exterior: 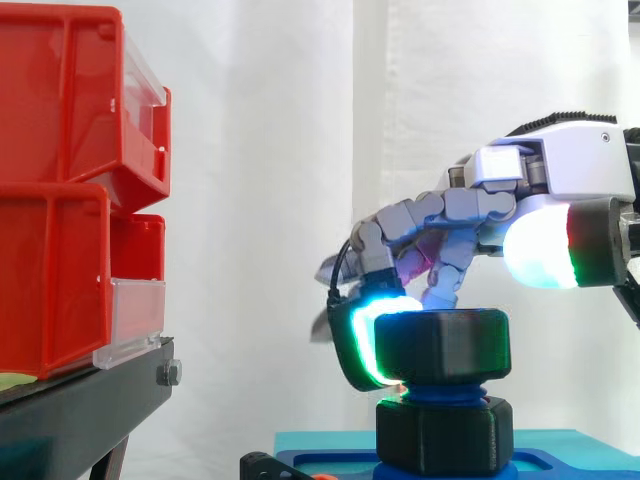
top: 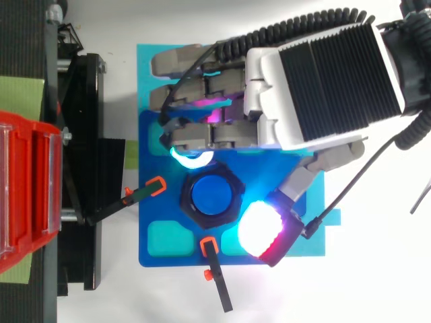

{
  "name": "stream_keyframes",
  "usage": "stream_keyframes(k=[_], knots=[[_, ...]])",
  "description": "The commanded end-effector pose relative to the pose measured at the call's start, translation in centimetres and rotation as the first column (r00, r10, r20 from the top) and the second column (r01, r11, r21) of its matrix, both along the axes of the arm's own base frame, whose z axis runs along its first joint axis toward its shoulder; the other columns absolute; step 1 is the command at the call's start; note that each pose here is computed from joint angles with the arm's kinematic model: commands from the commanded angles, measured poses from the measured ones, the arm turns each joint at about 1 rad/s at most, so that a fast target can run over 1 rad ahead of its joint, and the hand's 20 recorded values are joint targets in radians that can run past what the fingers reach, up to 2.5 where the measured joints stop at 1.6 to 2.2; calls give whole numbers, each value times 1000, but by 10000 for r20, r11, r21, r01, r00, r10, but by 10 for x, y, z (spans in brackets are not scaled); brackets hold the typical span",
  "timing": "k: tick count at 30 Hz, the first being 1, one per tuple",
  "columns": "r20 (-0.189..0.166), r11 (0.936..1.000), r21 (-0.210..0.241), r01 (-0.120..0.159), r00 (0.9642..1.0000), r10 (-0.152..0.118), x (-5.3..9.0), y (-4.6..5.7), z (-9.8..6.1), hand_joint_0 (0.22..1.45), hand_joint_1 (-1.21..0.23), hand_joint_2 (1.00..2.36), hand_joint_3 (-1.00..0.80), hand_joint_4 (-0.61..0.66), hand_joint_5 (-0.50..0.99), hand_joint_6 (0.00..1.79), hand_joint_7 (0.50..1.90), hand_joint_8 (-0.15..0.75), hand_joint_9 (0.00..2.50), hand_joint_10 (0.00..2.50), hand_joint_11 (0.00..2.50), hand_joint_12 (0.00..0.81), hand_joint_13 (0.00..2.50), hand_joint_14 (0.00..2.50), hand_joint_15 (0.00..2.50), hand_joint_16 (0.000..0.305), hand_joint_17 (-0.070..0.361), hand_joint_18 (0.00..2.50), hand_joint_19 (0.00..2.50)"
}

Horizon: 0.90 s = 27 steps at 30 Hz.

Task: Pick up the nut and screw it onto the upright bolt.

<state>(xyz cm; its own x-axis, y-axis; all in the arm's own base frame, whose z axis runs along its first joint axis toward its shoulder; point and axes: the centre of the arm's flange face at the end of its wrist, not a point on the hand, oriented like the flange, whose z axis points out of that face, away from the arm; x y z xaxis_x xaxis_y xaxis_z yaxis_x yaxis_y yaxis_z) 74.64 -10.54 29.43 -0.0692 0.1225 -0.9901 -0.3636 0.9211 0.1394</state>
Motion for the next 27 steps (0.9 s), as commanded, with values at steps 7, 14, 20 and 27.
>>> stream_keyframes(k=[7,14,20,27], knots=[[38,9999,-112,87,10000,-86,-2,-11,0,482,-193,1000,-500,41,55,671,1320,195,1553,0,21,215,871,0,0,23,52,596,0],[207,9999,-116,119,9997,-117,-1,-15,1,480,-163,1000,-500,87,63,656,1280,196,1653,0,20,209,923,0,0,24,54,691,0],[624,9999,-108,-60,9980,67,1,-20,6,472,-116,1000,-500,107,69,643,1295,214,1730,2,26,210,964,0,0,26,58,760,0],[679,9997,-110,-214,9975,221,-2,-28,8,465,-80,1000,-500,150,76,556,1442,243,1655,0,6,234,936,0,0,29,65,735,0]])
